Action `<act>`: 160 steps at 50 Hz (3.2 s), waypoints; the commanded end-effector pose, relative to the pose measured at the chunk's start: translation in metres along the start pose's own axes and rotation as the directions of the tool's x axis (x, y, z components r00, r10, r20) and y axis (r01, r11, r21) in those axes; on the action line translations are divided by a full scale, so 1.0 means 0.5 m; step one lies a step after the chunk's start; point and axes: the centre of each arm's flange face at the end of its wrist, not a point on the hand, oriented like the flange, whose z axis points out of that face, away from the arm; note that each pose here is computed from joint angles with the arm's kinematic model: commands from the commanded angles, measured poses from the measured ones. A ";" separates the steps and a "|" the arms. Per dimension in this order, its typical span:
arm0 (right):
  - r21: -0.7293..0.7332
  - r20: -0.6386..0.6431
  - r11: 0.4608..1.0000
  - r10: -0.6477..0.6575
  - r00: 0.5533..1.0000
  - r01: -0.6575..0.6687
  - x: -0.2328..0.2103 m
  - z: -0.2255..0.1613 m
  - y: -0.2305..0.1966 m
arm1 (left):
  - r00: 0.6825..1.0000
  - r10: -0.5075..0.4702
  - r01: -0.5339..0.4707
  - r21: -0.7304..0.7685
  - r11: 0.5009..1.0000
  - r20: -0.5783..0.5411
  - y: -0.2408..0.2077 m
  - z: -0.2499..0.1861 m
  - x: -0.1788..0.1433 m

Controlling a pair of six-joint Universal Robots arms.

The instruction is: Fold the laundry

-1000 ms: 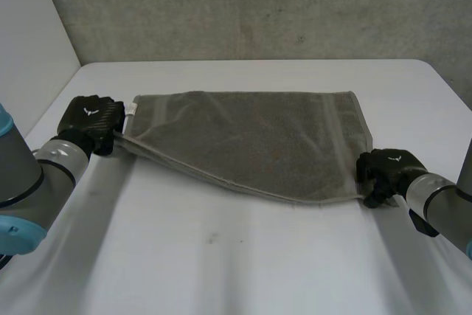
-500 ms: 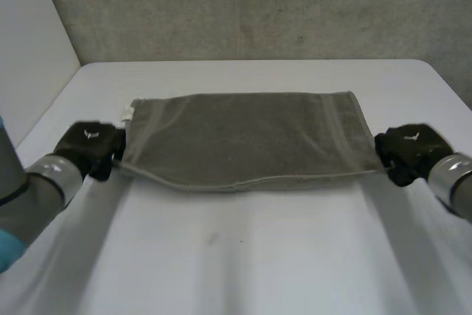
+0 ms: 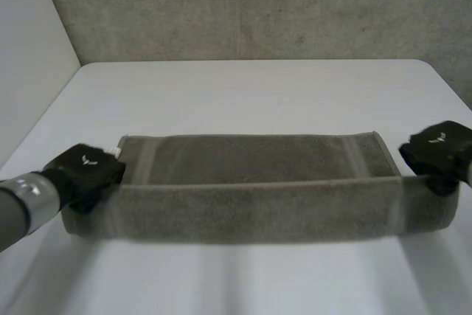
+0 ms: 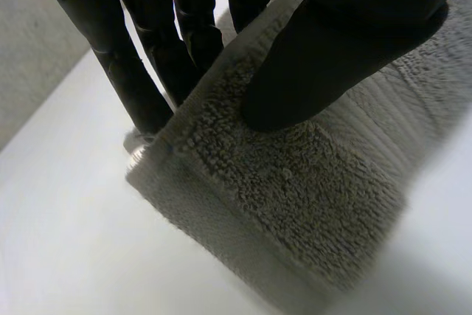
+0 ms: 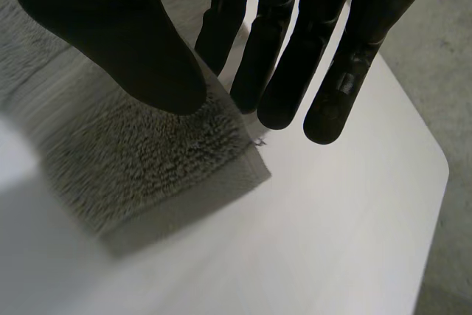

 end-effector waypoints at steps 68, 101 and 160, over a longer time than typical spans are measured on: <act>0.046 -0.164 0.992 0.127 0.978 -0.121 -0.002 0.208 0.124 | 0.948 -0.253 0.172 0.356 0.919 0.195 -0.083 0.091 -0.010; 0.680 0.297 0.733 -0.249 0.922 -0.022 -0.470 0.030 -0.216 | 0.940 -0.283 0.195 0.380 0.904 0.191 -0.089 0.063 -0.009; 0.279 0.026 0.793 0.558 0.829 -0.542 -0.149 0.327 -0.083 | 0.948 -0.276 0.206 0.352 0.913 0.162 -0.074 0.066 0.016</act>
